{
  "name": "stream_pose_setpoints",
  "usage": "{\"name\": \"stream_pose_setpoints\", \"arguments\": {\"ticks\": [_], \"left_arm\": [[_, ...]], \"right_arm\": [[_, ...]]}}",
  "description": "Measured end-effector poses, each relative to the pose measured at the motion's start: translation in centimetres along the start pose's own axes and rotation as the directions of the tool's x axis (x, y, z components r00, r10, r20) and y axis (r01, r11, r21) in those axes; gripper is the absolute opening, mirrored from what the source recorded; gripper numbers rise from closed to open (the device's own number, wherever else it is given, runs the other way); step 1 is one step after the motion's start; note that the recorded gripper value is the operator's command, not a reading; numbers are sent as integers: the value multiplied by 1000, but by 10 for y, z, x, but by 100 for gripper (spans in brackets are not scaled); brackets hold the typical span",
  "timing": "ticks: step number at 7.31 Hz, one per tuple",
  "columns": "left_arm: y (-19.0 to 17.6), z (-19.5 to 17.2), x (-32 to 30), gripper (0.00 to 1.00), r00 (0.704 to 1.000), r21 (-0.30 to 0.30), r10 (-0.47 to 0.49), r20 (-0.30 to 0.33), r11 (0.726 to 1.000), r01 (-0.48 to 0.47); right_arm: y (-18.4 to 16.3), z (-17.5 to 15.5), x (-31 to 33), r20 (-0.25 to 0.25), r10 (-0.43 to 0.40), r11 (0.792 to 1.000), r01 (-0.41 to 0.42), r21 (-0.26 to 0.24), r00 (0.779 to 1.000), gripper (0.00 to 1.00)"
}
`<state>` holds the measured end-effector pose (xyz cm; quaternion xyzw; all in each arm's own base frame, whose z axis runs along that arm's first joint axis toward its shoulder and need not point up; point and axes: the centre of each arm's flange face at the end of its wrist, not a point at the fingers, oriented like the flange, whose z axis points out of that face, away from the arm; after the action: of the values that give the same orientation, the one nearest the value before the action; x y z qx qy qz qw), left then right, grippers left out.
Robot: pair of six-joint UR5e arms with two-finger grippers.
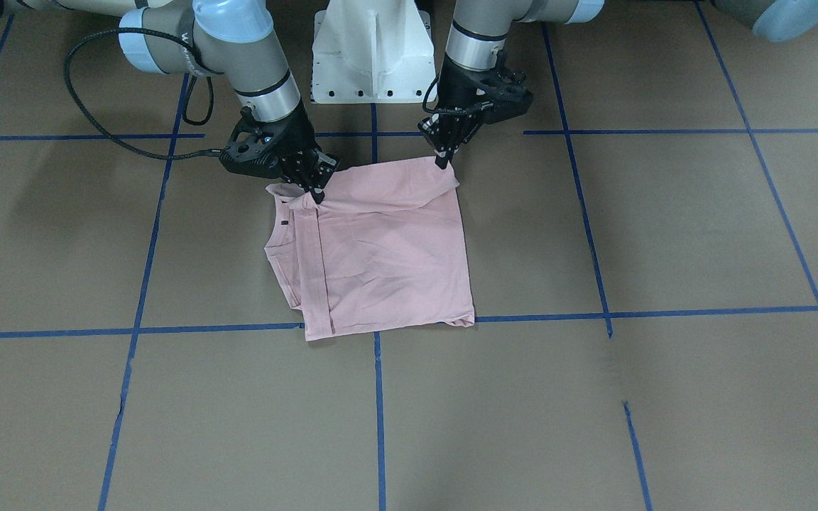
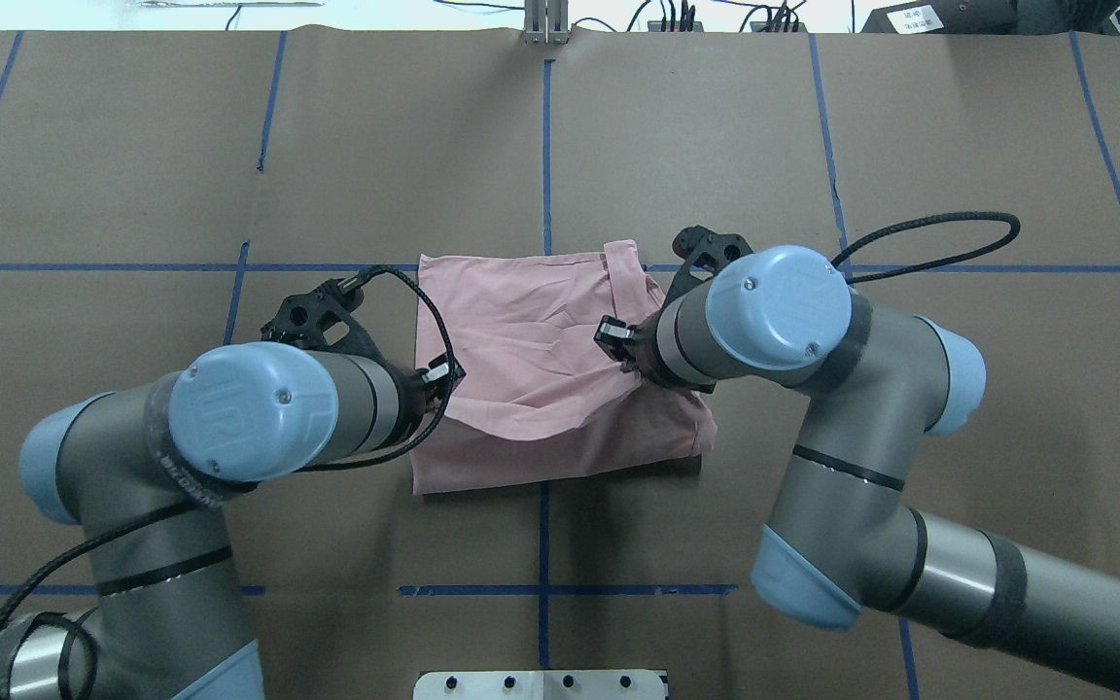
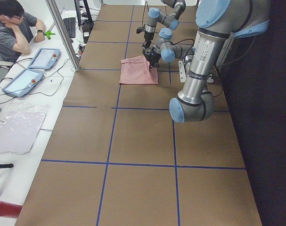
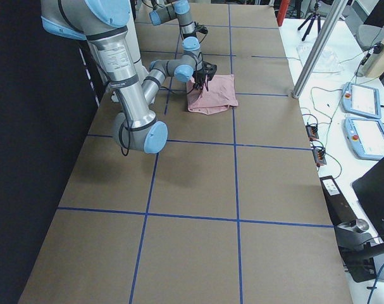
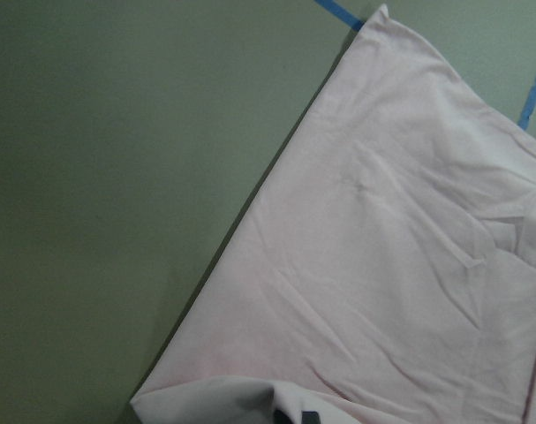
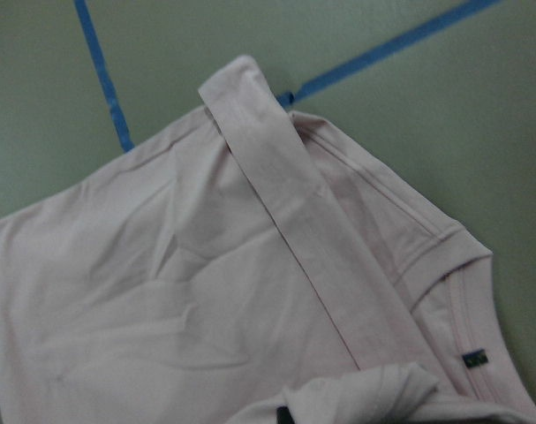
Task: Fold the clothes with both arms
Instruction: 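Lift the near edge with both grippers and fold it away from the robot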
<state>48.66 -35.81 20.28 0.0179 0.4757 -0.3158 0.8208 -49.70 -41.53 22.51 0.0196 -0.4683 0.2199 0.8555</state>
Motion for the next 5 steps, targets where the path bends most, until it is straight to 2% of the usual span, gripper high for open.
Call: {"name": "stream_pose_setpoints", "arguments": {"ticks": [1, 2, 3, 5], "left_arm": [[-31, 30, 14, 38, 1000, 42, -24, -18, 999, 25], [-65, 60, 31, 99, 998, 83, -48, -38, 995, 51], [-102, 84, 50, 100, 997, 124, -60, -54, 990, 66], [-161, 97, 70, 100, 997, 189, -41, -65, 981, 52]], "right_arm": [[-34, 26, -22, -12, 9, 999, -8, 38, 1000, 0], [-68, 52, -36, -12, 25, 997, -24, 70, 1000, 10], [-105, 69, -39, -2, 46, 994, -45, 103, 999, 99], [-168, 82, -60, 33, 71, 984, -75, 162, 997, 100]]}}
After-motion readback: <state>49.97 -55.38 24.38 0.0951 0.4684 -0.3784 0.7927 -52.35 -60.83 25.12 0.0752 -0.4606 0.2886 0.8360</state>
